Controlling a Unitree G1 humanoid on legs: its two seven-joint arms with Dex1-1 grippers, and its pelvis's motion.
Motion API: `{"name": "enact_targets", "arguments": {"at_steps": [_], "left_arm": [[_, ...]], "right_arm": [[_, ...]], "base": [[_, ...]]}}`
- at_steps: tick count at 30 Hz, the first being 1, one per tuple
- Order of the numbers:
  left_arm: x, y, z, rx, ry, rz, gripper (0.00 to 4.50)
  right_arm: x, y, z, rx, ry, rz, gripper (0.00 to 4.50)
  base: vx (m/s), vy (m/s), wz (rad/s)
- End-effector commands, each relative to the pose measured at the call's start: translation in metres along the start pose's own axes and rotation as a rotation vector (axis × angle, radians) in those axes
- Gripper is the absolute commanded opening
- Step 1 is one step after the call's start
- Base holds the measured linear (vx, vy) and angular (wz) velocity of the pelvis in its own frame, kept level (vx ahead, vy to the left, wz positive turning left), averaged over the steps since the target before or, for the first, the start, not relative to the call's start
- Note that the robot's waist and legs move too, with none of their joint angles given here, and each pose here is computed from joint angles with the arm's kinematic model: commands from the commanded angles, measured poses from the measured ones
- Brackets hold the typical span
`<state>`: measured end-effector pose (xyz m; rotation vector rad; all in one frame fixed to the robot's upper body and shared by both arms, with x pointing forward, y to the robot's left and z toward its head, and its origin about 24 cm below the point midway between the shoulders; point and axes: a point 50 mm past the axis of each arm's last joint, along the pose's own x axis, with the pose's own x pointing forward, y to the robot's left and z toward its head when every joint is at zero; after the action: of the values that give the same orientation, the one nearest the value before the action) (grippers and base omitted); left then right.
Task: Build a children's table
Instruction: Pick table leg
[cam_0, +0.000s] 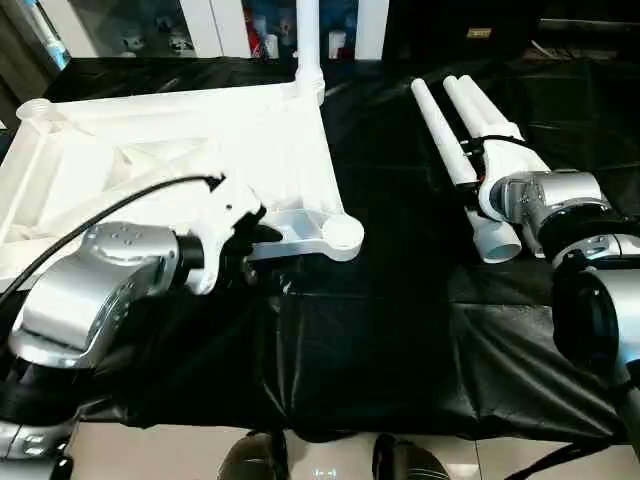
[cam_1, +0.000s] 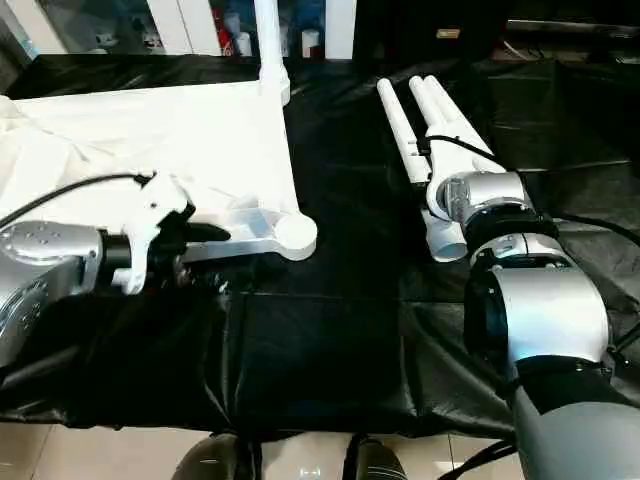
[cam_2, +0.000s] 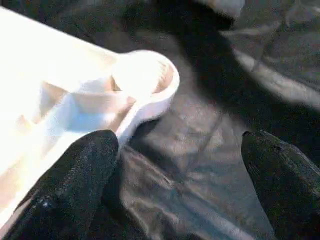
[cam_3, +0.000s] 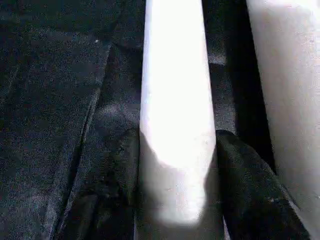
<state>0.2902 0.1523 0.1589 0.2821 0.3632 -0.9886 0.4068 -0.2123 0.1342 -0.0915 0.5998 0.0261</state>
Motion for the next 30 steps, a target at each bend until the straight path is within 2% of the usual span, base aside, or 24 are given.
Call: {"name": "enact_targets", "arguments": {"at_steps": [1,4,6,7,9,12,13,15,17,19,21,22,25,28,30], "left_arm": [[-0.003,0.008,0.006,0.018,-0.038,0.070,4.50],[0.001,0.015,0.009,-0.011,-0.089,0.119,4.50],[0.011,0.025,0.015,-0.087,-0.193,0.222,4.50],[0.011,0.025,0.015,-0.087,-0.193,0.222,4.50],[0.017,0.029,0.019,-0.135,-0.241,0.255,4.50],[0.025,0.031,0.023,-0.186,-0.296,0.254,4.50],[0.036,0.032,0.034,-0.298,-0.388,0.215,4.50],[0.040,0.032,0.038,-0.344,-0.421,0.196,4.50],[0.047,0.032,0.046,-0.435,-0.473,0.157,4.50],[0.060,0.030,0.055,-0.543,-0.516,0.080,4.50],[0.064,0.028,0.057,-0.572,-0.526,0.058,4.50],[0.070,0.028,0.059,-0.614,-0.542,0.038,4.50],[0.077,0.027,0.060,-0.671,-0.548,0.020,4.50],[0.082,0.026,0.060,-0.686,-0.538,0.014,4.50],[0.085,0.021,0.066,-0.712,-0.559,-0.027,4.50]], "right_arm": [[0.003,-0.002,-0.011,0.092,0.019,0.010,1.82],[0.002,0.000,-0.003,0.146,-0.040,0.050,1.82],[-0.001,0.005,0.009,0.291,-0.165,0.170,1.82],[-0.001,0.005,0.009,0.291,-0.165,0.170,1.82],[-0.002,0.008,0.014,0.364,-0.250,0.261,1.82],[-0.005,0.013,0.018,0.409,-0.351,0.392,1.82],[-0.009,0.025,0.014,0.433,-0.431,0.616,1.82],[-0.011,0.028,0.012,0.440,-0.450,0.693,1.82],[-0.016,0.034,0.006,0.439,-0.484,0.840,1.82],[-0.031,0.042,-0.006,0.417,-0.543,1.053,1.81],[-0.037,0.044,-0.010,0.418,-0.565,1.123,1.81],[-0.045,0.047,-0.016,0.424,-0.579,1.207,1.81],[-0.054,0.049,-0.023,0.429,-0.588,1.284,1.81],[-0.059,0.052,-0.026,0.424,-0.588,1.326,1.81],[-0.063,0.055,-0.032,0.407,-0.576,1.363,1.81]], "base": [[0.000,0.000,0.00],[0.000,0.000,0.00],[0.000,0.000,0.00],[0.000,0.000,0.00],[0.000,0.000,0.00],[0.000,0.000,0.00],[0.000,0.000,0.00],[0.000,0.000,0.00],[0.000,0.000,0.00],[0.000,0.000,0.00],[0.000,0.000,0.00],[0.000,0.000,0.00],[0.000,0.000,0.00],[0.000,0.000,0.00],[0.000,0.000,0.00]]}}
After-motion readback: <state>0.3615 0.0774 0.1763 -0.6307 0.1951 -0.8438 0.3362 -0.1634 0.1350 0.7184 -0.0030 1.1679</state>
